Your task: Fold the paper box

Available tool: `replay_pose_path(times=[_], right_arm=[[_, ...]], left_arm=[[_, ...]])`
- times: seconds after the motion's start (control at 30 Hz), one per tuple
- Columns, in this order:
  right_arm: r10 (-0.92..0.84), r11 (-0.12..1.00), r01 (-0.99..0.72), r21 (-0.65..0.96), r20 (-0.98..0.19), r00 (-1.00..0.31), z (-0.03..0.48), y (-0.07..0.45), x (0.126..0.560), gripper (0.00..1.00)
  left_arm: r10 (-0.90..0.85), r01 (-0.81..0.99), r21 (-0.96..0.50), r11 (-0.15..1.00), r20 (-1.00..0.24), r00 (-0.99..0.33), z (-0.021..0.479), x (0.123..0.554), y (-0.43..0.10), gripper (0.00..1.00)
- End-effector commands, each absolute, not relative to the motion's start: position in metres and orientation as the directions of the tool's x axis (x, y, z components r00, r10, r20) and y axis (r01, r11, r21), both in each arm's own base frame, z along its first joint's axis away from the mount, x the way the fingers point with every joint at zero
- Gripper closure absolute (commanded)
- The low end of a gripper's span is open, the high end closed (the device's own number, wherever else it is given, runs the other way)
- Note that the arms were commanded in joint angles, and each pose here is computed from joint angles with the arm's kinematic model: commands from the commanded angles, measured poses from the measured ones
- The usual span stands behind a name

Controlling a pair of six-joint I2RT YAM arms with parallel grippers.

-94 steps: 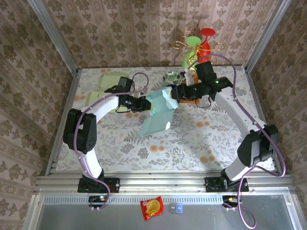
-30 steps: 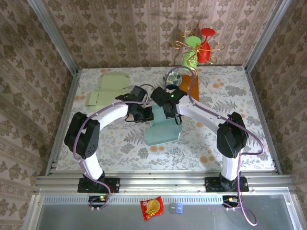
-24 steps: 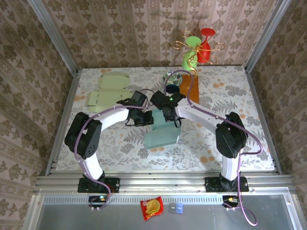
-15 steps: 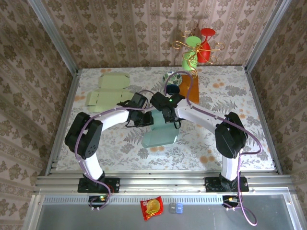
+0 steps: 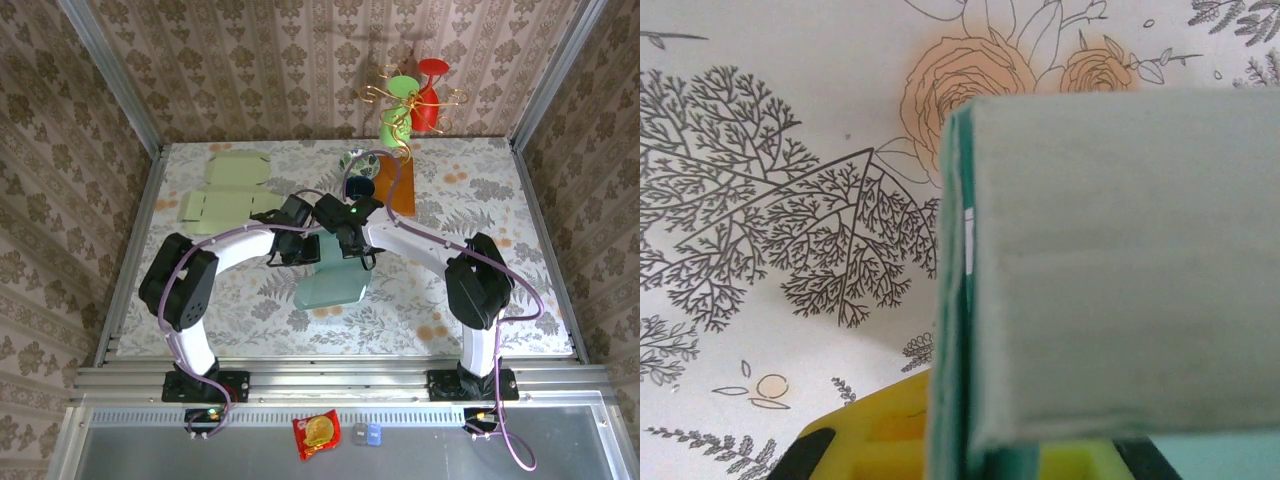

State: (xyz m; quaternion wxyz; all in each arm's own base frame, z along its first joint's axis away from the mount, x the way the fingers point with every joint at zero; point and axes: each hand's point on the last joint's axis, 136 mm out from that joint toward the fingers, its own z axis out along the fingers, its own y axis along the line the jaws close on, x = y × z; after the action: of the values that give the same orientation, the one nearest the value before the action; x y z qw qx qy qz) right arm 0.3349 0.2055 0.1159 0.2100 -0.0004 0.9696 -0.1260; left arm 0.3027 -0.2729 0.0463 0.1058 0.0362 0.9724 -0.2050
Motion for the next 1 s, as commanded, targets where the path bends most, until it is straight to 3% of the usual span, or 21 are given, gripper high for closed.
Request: replay_pose_path(times=[0.0,0.07,0.2,0.37,0.97], right_arm=[[-0.042,0.939,0.102,-0.327,-0.405,-0.913,0.116,0.185,0.332,1.00],[-0.043,0.938,0.101,-0.331,-0.401,-0.915,0.114,0.184,0.331,1.00],[-0.045,0.937,0.100,-0.335,-0.399,-0.916,0.112,0.183,0.330,1.00],[-0.046,0.936,0.097,-0.338,-0.390,-0.920,0.109,0.183,0.328,1.00],[0.031,0.933,0.151,-0.325,-0.344,-0.938,0.092,0.171,0.324,1.00]], left_arm=[[-0.010,0.026,-0.211,0.977,-0.167,-0.986,0.022,0.294,-0.235,1.00],[-0.014,0.025,-0.231,0.973,-0.166,-0.986,0.024,0.294,-0.239,1.00],[-0.016,0.036,-0.260,0.965,-0.195,-0.981,0.040,0.299,-0.244,0.72],[-0.024,0.044,-0.288,0.957,-0.230,-0.973,0.063,0.305,-0.245,0.58],[-0.021,0.099,-0.487,0.868,-0.236,-0.971,0.098,0.313,-0.275,0.50]])
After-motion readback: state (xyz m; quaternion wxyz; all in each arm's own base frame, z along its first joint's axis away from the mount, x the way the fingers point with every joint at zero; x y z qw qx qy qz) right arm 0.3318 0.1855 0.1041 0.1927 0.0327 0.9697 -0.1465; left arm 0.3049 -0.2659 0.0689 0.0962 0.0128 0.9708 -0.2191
